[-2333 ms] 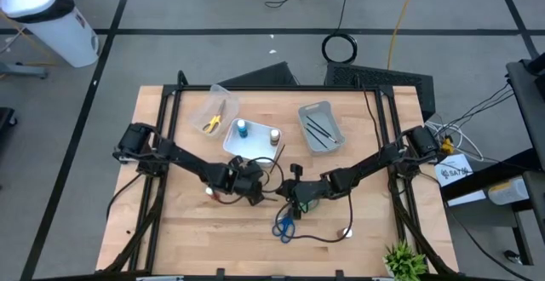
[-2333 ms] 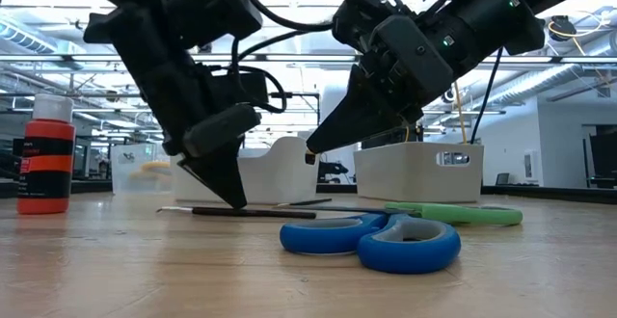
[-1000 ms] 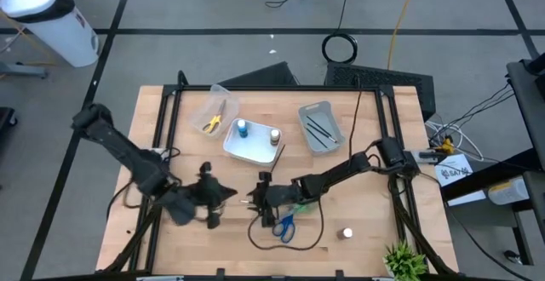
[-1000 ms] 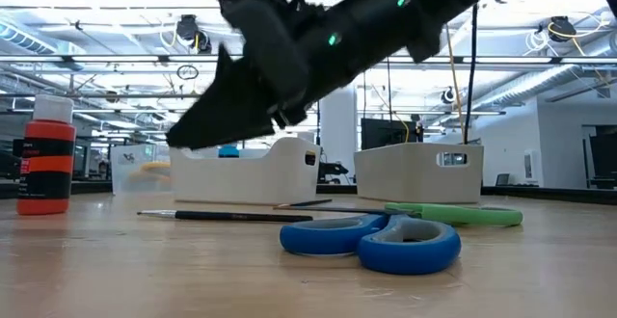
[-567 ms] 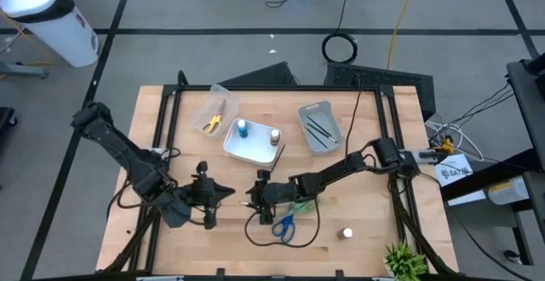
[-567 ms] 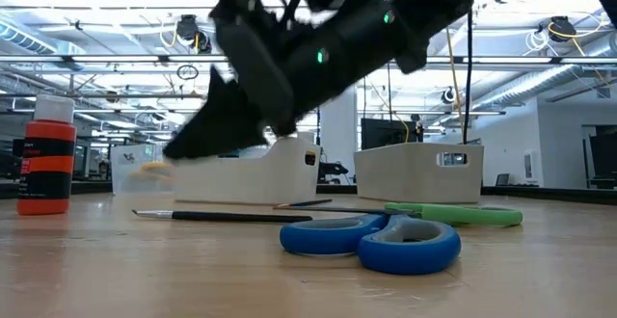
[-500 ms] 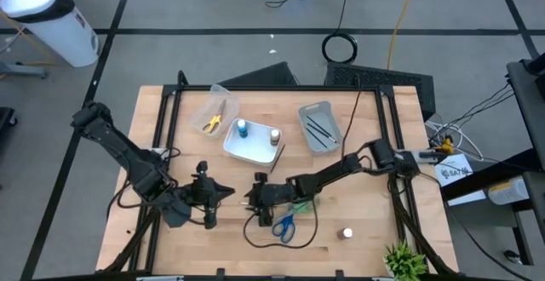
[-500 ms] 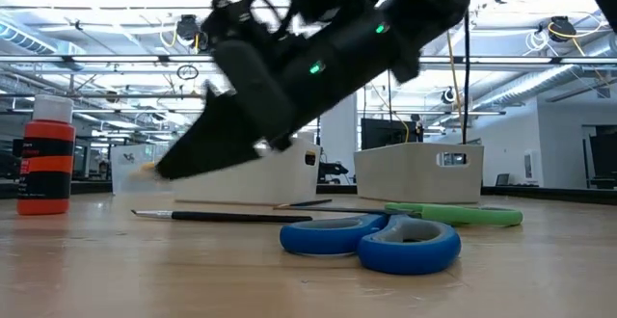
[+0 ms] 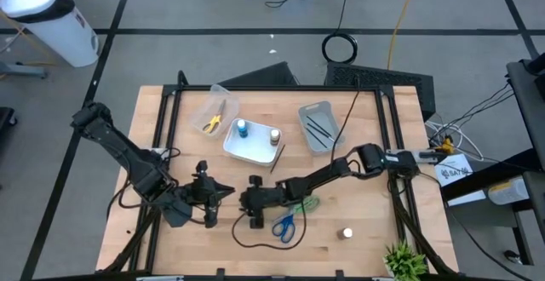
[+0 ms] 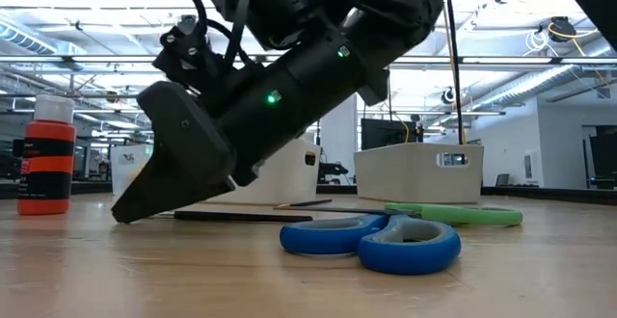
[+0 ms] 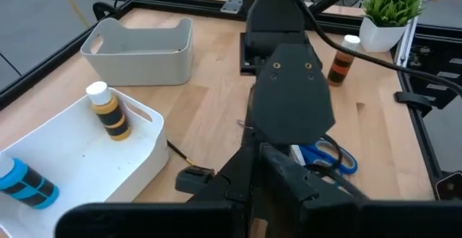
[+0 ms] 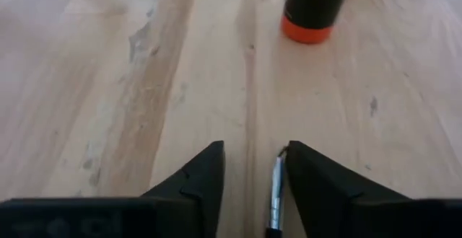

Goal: Pick & Place Paint Supplies
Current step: Put the silver and black paintbrush into the gray bin

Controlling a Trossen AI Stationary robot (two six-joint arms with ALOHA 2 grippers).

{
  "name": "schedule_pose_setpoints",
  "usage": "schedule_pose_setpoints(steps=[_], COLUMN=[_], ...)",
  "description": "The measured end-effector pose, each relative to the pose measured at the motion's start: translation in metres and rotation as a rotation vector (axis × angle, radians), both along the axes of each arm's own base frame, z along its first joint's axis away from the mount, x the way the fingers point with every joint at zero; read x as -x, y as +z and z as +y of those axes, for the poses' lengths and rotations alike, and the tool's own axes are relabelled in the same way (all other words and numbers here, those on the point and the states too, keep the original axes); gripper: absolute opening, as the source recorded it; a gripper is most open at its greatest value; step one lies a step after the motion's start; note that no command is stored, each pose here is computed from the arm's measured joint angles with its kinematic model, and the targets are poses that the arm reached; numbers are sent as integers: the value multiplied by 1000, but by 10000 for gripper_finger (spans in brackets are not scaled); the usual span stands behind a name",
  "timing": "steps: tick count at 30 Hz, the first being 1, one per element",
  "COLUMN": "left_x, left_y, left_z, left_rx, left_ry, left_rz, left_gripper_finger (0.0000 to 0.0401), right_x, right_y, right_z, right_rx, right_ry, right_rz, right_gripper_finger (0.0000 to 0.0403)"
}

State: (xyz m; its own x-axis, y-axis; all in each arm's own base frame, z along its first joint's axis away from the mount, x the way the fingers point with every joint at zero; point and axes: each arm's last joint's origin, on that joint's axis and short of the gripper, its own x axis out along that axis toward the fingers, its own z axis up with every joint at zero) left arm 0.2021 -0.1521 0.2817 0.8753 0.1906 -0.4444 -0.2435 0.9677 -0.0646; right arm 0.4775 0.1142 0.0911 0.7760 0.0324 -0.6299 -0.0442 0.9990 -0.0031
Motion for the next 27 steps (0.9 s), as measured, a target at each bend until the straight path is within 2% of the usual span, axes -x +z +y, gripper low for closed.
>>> schedule_pose_setpoints(steps=[8, 12, 17, 23, 27], left_x=[1, 1, 1, 1, 1], left_y=[-1, -1, -1, -2, -3], left_z=[0, 0, 1, 1, 1], left_rx=[2, 2, 0, -7, -9], left_ry=[5, 5, 5, 5, 8], left_rz=[8, 8, 10, 17, 22], left_gripper_finger=[37, 37, 37, 37, 37], right_x=[4, 7, 4, 8, 13], right_y=[-7, -11, -8, 30, 69], right_z=[-12, -14, -10, 9, 28], right_rx=[-23, 13, 35, 33, 37], right_ry=[-29, -38, -4, 88, 147], right_rz=[105, 140, 92, -14, -128], right_gripper_finger=[13, 4, 2, 0, 0])
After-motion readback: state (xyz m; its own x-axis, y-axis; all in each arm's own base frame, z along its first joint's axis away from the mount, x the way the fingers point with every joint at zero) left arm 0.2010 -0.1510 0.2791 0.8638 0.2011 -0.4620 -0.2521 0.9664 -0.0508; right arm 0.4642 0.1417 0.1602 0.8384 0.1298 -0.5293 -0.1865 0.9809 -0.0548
